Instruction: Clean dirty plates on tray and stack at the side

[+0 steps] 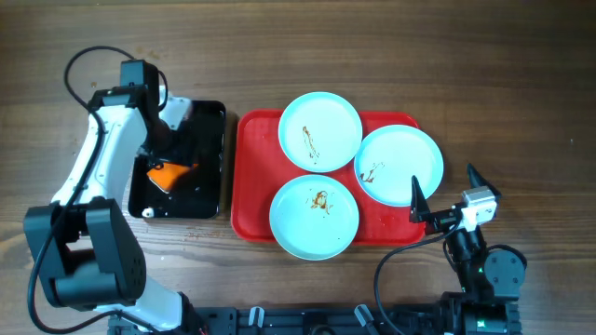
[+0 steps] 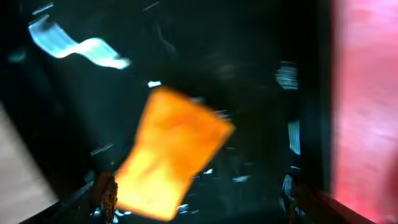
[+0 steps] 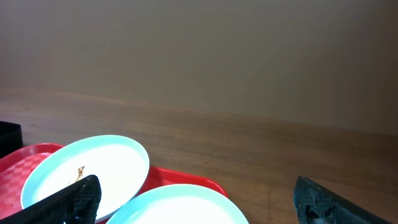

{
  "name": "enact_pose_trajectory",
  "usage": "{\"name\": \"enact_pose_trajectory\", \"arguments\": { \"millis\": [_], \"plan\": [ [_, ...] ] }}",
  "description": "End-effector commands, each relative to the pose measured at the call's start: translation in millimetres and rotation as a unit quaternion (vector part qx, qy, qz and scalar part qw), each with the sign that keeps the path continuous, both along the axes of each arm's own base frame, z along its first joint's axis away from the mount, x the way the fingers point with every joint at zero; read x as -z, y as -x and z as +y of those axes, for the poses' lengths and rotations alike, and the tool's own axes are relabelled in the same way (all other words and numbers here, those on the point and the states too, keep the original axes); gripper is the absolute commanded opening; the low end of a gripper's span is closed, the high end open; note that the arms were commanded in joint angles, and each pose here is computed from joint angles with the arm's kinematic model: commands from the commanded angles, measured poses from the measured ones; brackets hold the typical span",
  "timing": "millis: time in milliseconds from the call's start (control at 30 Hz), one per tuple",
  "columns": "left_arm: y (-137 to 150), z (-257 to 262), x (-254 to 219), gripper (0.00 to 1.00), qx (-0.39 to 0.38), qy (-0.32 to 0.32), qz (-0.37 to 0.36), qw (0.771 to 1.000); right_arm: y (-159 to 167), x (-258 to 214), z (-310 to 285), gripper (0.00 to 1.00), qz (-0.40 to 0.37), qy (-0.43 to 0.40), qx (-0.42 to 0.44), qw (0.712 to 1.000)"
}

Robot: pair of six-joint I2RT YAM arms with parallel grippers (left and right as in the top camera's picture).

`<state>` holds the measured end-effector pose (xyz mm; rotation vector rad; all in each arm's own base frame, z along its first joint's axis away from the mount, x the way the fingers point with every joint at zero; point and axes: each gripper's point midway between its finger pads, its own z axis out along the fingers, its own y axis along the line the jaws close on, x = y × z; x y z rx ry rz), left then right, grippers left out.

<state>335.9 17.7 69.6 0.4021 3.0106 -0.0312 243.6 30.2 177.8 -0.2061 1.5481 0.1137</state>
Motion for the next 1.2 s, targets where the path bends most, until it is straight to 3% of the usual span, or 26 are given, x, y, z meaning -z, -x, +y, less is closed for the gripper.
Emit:
{"name": "enact_pose_trajectory", "arguments": {
  "millis": [0, 167, 267, 633, 733, 800, 967, 1167],
  "plan": [
    [2.9, -29.7, -7.3, 0.88, 0.123, 0.075, -0.012, 0.990, 0.7, -1.0, 2.8, 1.00, -0.002, -0.003, -0.008, 1.000],
    [19.0, -33.4, -3.0, 0.88, 0.217, 0.085, 0.010, 0.972, 0.7, -1.0, 2.8, 1.00, -0.002, -0.003, -0.008, 1.000],
    [26.1, -6.2, 15.6, 0.88, 0.194, 0.068, 0.049, 0.977, 0.7, -0.9, 2.8, 1.00, -0.002, -0.003, -0.008, 1.000],
    [18.9, 35.5, 54.0, 0.91, 0.143, 0.060, 0.067, 0.986, 0.7, -1.0, 2.8, 1.00, -0.002, -0.003, -0.008, 1.000],
    [19.4, 33.5, 69.6, 0.74, 0.143, 0.069, 0.081, 0.984, 0.7, -1.0, 2.8, 1.00, -0.002, -0.003, -0.008, 1.000],
    [15.2, 33.1, 73.7, 0.04, 0.140, 0.071, 0.075, 0.985, 0.7, -1.0, 2.8, 1.00, -0.002, -0.003, -0.008, 1.000],
    [7.4, 26.3, 73.9, 0.04, 0.125, 0.072, 0.064, 0.988, 0.7, -1.0, 2.8, 1.00, -0.002, -0.003, -0.008, 1.000],
    [-18.4, -26.3, 74.0, 0.04, 0.094, 0.076, 0.034, 0.992, 0.7, -1.0, 2.8, 1.00, -0.002, -0.003, -0.008, 1.000]
  ]
}}
